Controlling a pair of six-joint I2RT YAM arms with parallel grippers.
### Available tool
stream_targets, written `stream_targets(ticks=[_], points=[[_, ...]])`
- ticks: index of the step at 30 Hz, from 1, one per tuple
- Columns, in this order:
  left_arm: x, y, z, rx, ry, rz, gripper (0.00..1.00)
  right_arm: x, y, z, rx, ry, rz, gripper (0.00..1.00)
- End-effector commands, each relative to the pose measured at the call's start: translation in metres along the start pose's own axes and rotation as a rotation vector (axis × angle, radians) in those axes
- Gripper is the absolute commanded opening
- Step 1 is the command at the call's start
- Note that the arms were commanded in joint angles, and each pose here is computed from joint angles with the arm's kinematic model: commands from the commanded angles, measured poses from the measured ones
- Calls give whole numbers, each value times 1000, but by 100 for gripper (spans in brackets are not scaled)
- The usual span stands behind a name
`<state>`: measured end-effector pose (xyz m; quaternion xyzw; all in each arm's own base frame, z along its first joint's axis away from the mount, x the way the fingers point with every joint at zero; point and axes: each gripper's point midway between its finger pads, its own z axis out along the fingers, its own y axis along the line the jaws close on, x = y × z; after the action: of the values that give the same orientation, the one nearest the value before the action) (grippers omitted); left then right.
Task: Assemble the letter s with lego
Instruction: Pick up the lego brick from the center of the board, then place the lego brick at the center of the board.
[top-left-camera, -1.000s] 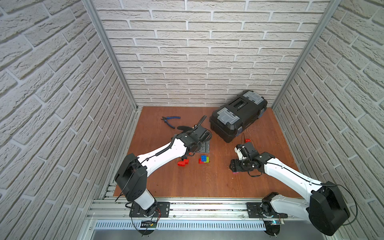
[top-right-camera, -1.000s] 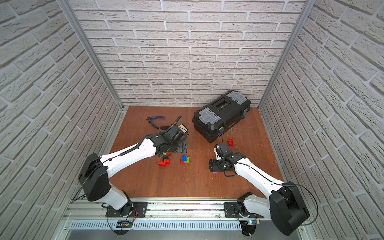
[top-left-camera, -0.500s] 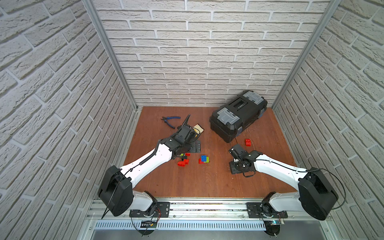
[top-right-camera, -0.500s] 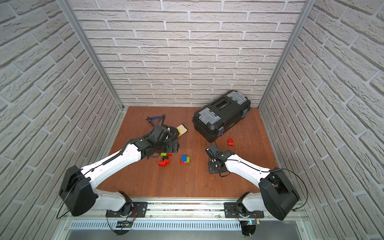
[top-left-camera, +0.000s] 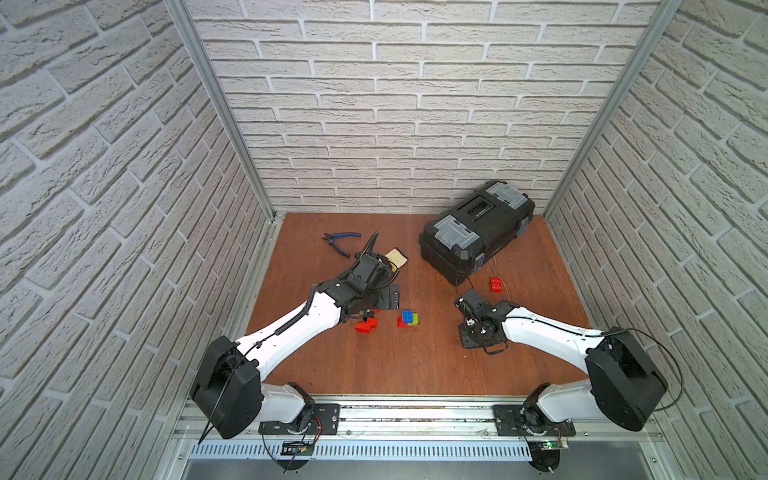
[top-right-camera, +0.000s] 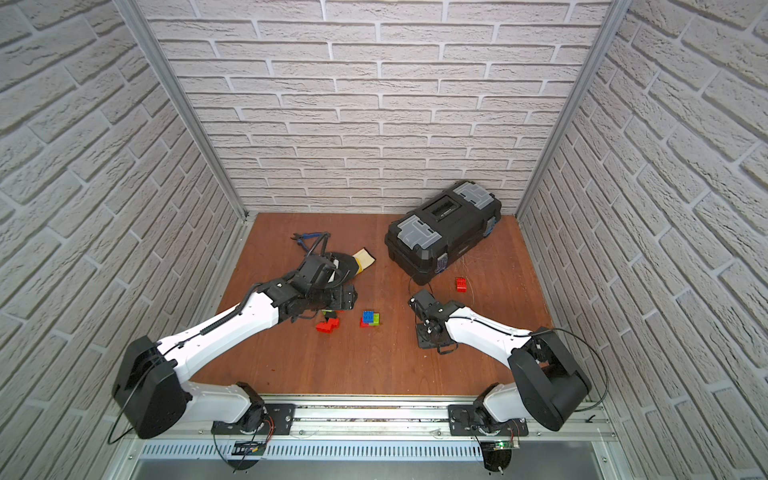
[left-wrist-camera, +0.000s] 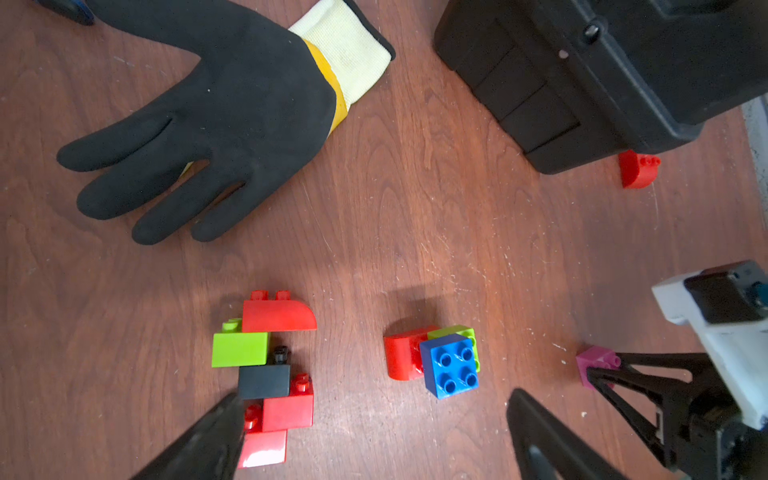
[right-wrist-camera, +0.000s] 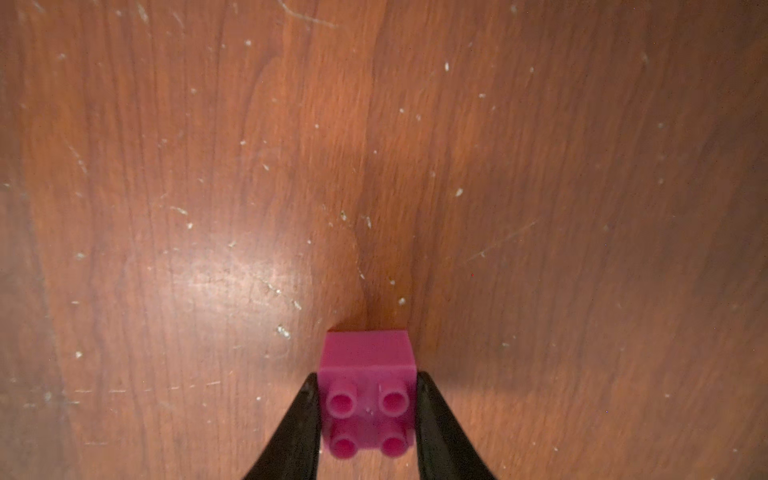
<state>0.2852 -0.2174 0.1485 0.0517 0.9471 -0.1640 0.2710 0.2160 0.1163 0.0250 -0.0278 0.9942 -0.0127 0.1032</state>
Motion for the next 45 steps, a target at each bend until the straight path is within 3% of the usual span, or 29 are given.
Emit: stream_targets(ticks=[1,13,23,36,45], points=[[-6,-1,-8,24,-36,17,98,1,9,2,-26,6,20,35],[-3,14,-16,18,-58,1,98,-3,58,-27,-34,-44,80,35],[2,37,-26,-21,-81,-37,98,-4,122,-22,-59,-33,34,35],[10,40,-25,2,-73,-27,98,-2,141,-8,-69,5,33,38],[14,35,-19,32,-54,-29,98,-3,143,-11,-80,5,53,52]])
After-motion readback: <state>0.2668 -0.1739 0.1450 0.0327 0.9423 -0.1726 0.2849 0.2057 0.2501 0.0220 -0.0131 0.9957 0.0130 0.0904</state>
